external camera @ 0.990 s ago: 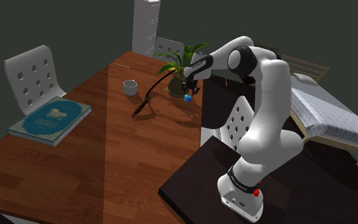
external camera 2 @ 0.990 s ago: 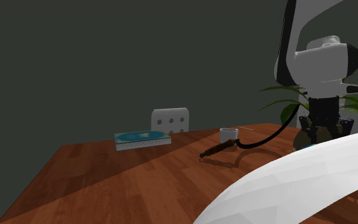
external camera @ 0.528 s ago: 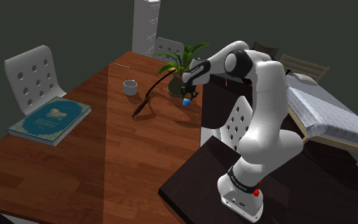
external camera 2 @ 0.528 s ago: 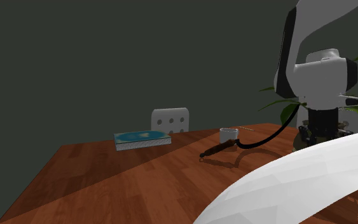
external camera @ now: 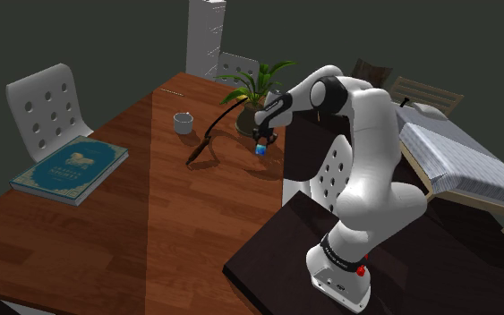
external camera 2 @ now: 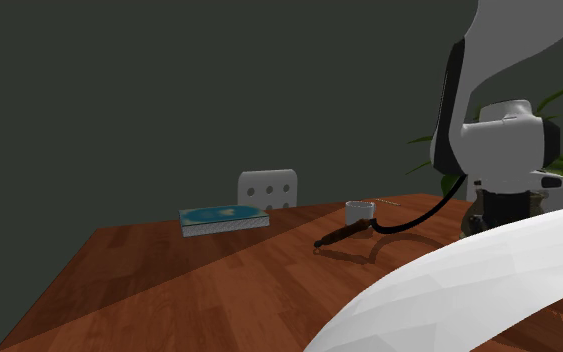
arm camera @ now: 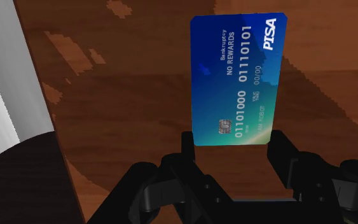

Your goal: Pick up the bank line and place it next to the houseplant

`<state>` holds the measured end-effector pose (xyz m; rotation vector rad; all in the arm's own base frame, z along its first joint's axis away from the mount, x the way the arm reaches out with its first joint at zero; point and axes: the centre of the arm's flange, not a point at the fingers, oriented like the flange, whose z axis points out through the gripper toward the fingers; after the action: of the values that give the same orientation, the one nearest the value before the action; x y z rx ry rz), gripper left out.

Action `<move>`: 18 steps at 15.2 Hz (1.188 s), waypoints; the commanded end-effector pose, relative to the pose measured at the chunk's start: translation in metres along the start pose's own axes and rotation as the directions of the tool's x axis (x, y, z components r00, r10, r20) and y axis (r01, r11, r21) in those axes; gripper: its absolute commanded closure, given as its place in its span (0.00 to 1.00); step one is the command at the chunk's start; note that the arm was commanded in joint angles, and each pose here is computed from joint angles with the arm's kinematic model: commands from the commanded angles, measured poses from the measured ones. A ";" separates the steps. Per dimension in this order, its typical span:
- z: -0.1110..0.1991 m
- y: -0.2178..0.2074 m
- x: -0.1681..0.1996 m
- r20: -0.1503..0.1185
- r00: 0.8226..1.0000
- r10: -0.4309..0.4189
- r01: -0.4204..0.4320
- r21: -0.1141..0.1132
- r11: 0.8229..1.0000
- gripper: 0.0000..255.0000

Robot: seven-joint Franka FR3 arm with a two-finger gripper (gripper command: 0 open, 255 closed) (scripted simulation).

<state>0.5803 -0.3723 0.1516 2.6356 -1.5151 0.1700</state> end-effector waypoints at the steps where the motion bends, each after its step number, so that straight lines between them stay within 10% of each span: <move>1: 0.011 -0.001 -0.001 0.000 1.000 0.000 0.000 0.000 1.000 1.00; 11: 0.025 -0.002 -0.003 0.000 1.000 0.000 0.000 0.000 1.000 1.00; 12: 0.025 -0.002 -0.003 0.000 1.000 0.000 0.000 0.000 1.000 0.00; 18: 0.011 -0.002 -0.003 0.000 1.000 0.000 0.000 0.000 1.000 0.00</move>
<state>0.5807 -0.3711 0.1326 2.6356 -1.5151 0.1692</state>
